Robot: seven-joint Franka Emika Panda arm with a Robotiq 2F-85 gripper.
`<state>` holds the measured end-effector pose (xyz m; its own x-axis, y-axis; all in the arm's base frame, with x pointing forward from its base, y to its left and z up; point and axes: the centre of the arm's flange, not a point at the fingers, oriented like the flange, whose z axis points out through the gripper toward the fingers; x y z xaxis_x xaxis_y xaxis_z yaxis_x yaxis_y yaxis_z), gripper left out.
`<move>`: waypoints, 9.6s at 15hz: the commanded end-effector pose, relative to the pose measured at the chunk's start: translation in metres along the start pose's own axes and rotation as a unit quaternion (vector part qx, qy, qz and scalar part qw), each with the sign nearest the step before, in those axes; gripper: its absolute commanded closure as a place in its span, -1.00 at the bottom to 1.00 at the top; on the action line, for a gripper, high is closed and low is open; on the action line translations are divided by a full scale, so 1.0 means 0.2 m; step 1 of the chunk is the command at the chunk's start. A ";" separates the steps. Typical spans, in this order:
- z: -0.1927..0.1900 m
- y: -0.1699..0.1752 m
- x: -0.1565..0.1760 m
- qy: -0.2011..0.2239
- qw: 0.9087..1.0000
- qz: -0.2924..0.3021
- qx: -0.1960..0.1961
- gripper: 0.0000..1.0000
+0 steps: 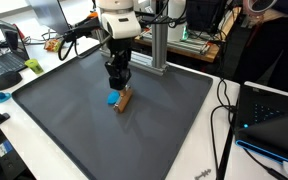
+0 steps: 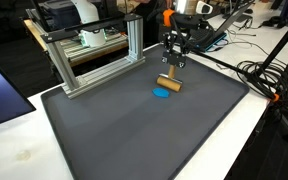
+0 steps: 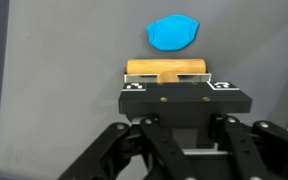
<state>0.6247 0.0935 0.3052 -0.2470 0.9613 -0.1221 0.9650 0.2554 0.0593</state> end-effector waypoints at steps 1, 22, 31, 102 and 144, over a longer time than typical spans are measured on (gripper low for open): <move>-0.02 -0.02 -0.13 -0.005 1.000 0.014 -0.012 0.56; 0.01 -0.02 -0.22 -0.036 0.998 -0.047 -0.002 0.06; 0.05 -0.03 -0.22 0.004 0.993 -0.116 0.001 0.56; 0.29 -0.01 -0.69 -0.029 0.998 -0.023 0.045 0.56; 0.09 -0.04 -0.48 0.063 0.996 0.053 0.025 0.56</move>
<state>0.6446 -0.0134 0.3126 -0.1412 0.9897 -0.0249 0.9897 0.1417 0.0206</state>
